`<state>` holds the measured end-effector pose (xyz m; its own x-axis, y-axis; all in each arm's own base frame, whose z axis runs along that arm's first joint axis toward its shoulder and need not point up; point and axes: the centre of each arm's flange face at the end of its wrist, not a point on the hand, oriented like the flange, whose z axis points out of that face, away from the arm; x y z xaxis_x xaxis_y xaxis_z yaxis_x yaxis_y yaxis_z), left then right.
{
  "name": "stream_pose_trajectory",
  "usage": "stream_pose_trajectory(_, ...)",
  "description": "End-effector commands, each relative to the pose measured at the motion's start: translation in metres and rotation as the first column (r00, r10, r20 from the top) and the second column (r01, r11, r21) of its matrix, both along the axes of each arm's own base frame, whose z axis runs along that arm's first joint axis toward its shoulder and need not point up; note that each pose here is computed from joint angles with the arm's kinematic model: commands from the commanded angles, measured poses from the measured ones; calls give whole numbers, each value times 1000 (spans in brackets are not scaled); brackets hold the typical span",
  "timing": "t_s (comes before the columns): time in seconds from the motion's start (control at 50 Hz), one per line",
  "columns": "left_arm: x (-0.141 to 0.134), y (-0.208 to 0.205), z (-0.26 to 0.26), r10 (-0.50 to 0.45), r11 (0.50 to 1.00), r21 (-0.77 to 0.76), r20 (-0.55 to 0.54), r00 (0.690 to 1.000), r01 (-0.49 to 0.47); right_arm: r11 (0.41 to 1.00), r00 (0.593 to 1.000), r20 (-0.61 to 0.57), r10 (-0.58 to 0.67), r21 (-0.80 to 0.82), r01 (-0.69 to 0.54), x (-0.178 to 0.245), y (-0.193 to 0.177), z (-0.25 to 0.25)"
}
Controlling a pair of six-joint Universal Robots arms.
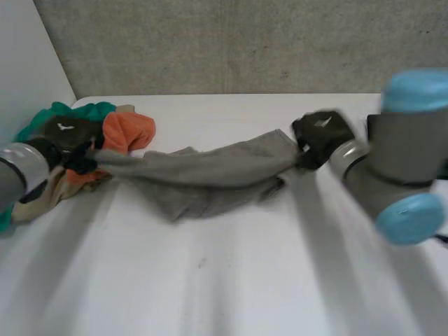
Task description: Fold the laundry.
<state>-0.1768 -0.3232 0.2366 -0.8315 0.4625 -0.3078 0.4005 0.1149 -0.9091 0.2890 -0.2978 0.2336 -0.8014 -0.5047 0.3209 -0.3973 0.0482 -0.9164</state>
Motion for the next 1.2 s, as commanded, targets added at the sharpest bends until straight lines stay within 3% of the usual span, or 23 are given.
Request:
stream_pose_trajectory(0.02, 9, 52, 43, 72, 996, 55, -93, 993, -68, 998, 980, -197, 28, -47, -38, -45, 22, 67)
stream_pose_trajectory(0.16, -5, 78, 25, 38, 988, 154, -88, 995, -24, 987, 932, -336, 136, 128, -97, -51, 36, 46)
stream_pose_trajectory(0.26, -24, 53, -6, 45, 990, 137, -33, 998, -40, 983, 931, -341, 130, 164, -78, -44, 12, 9)
stream_pose_trajectory(0.34, -38, 21, -13, 56, 998, 31, -35, 998, -55, 997, 957, -282, 71, 46, -61, -35, -21, -3)
stream_pose_trajectory(0.44, -65, -9, 12, -14, 983, -182, -99, 995, -5, 981, 978, -207, 14, -187, -54, -25, -59, 2)
stream_pose_trajectory(0.48, -73, -12, 17, -32, 976, -216, -112, 993, 7, 978, 978, -205, 31, -198, -72, -22, -62, -5)
stream_pose_trajectory(0.58, -87, 2, -14, -35, 995, -96, -37, 999, 31, 982, 953, -274, 128, -98, -160, -17, -60, -52)
stream_pose_trajectory(0.66, -80, 7, -33, -1, 1000, -24, 28, 1000, 2, 993, 954, -286, 95, -44, -112, -26, -66, -67)
stream_pose_trajectory(0.76, -72, 3, -36, 31, 999, -17, 37, 999, -30, 994, 984, -140, -109, -32, 106, -48, -78, -43)
stream_pose_trajectory(0.86, -66, 7, -25, 38, 999, -29, 12, 999, -37, 956, 953, 92, -289, 78, 282, -68, -61, -10)
stream_pose_trajectory(1.08, -63, 25, -16, 14, 999, -36, -22, 1000, -15, 837, 830, 339, -443, 489, 247, -59, 6, -28)
stream_pose_trajectory(1.2, -61, 26, -16, 18, 999, -39, -27, 999, -19, 814, 811, 376, -447, 547, 195, -33, 18, -49)
